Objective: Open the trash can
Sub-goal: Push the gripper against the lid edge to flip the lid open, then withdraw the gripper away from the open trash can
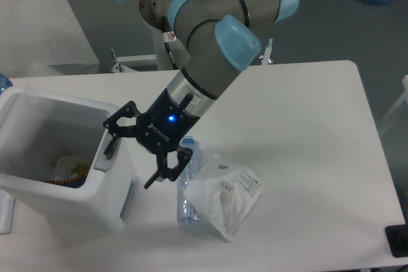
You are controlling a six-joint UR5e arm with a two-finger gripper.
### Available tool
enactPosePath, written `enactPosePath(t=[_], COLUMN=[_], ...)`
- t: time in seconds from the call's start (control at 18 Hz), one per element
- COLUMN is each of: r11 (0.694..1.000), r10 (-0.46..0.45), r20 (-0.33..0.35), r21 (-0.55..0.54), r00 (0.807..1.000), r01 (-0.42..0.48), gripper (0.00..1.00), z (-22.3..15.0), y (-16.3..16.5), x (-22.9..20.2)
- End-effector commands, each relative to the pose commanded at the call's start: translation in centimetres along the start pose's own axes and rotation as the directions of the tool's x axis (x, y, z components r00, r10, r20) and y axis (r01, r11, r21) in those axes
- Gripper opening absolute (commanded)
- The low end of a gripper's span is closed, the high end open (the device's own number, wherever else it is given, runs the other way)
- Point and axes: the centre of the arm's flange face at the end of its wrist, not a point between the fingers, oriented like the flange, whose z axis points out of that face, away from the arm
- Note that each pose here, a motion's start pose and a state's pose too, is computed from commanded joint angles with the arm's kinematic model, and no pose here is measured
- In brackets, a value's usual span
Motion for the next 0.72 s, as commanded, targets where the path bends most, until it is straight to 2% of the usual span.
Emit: enactPosePath(t=[0.39, 0.56, 0.61, 0.72], r11=[0.999, 0.996, 0.992, 0.989], r10=[-0.025, -0.065, -0.096, -0.111], r20=[0.011, 0.059, 0.097, 0.123], r21=[0.022, 0.063, 0.096, 0.110], r00=[1.000, 0.996, 0.991, 0.986], r01=[0.025, 0.062, 0.087, 0.098], gripper=[1.00, 1.00, 1.00, 1.00], z=[-1.3, -4.8, -7.5, -9.2], y=[-0.6, -0.8, -1.4, -1.0], x=[-0.4, -2.6, -4.1, -5.5])
